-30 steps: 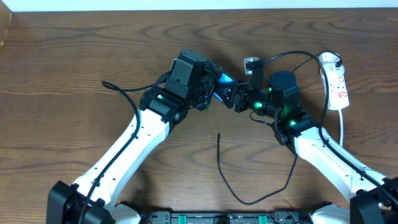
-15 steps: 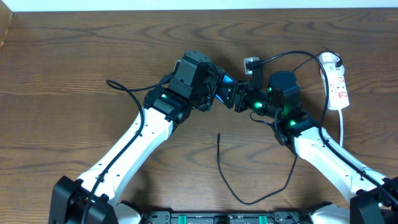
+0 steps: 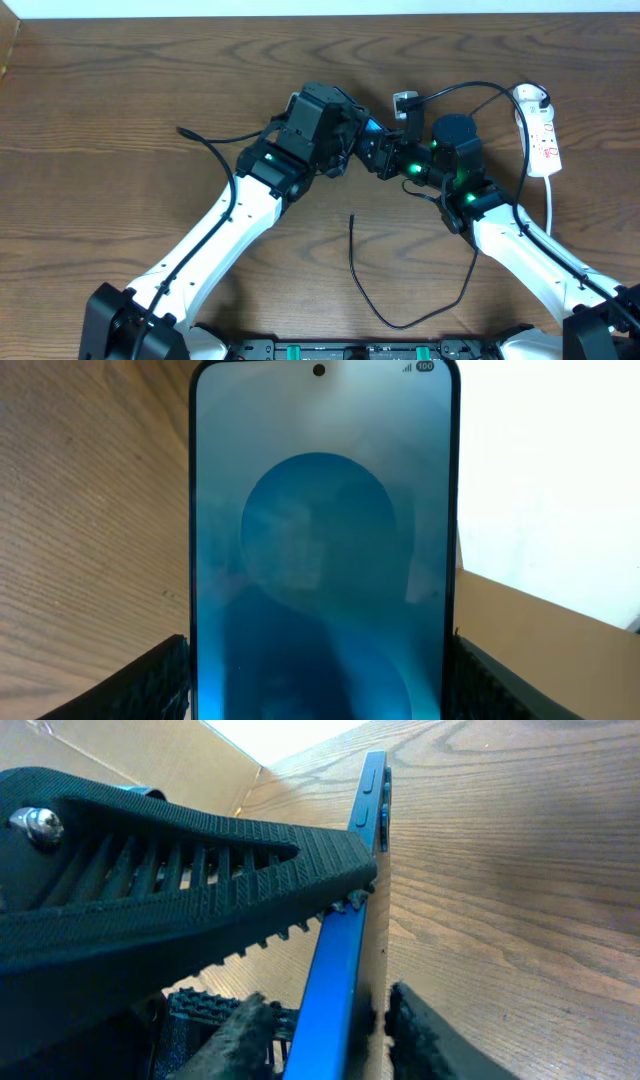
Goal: Plug charger to phone and switch on socket
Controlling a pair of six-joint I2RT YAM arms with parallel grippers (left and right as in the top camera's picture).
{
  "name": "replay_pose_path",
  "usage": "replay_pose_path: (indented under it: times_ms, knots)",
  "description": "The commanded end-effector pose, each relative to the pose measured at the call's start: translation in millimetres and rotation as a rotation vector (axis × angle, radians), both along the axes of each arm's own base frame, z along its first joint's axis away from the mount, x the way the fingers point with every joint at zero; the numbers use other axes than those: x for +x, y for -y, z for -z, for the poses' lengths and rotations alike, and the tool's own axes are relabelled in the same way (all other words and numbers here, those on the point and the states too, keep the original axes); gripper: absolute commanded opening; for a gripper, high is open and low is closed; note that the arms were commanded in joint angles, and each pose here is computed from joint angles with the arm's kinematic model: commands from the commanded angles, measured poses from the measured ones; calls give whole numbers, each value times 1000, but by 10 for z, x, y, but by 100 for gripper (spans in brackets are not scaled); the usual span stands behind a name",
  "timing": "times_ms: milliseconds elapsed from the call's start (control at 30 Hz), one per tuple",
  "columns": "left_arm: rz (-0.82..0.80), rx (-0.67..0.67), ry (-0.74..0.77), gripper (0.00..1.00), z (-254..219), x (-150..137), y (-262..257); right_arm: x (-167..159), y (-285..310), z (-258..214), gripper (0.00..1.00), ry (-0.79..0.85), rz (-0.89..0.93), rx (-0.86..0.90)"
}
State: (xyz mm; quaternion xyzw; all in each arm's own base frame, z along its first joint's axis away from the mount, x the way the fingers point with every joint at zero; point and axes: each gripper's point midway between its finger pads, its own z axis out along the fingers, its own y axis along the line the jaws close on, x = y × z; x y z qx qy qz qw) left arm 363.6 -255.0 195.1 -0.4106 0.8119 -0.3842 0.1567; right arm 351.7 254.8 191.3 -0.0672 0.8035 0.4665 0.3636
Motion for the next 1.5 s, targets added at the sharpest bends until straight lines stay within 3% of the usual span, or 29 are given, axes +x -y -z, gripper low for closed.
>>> replay_pose_path:
  times_ms: [0,167,267,333,367,400,433,733,933,1067,1467]
  knots:
    - [10,17,33,7,-45,1,30,20,-22,-73,26,22,3,2]
    - [9,19,34,7,-44,1,32,22,-21,-76,1,23,4,3]
    - [9,19,34,8,-44,1,32,26,-23,-87,1,28,4,5]
    - [11,21,35,25,-44,1,32,44,-9,-101,1,35,10,7]
    - [20,29,43,41,-47,2,33,56,1,-105,1,37,16,6]
    - [34,40,53,71,-48,1,33,84,31,-102,1,39,32,3]
    - [49,53,65,89,-50,1,33,118,69,-97,1,41,52,-3]
    - [40,38,147,89,-367,18,-130,429,551,-85,1,34,215,-10]
    - [-16,22,183,90,-544,95,-354,495,723,-97,1,-177,316,176]
    - [-49,25,184,90,-547,166,-484,378,595,-241,1,-460,278,443]
    - [2,-45,208,90,-663,179,-390,148,366,-741,1,-713,87,722]
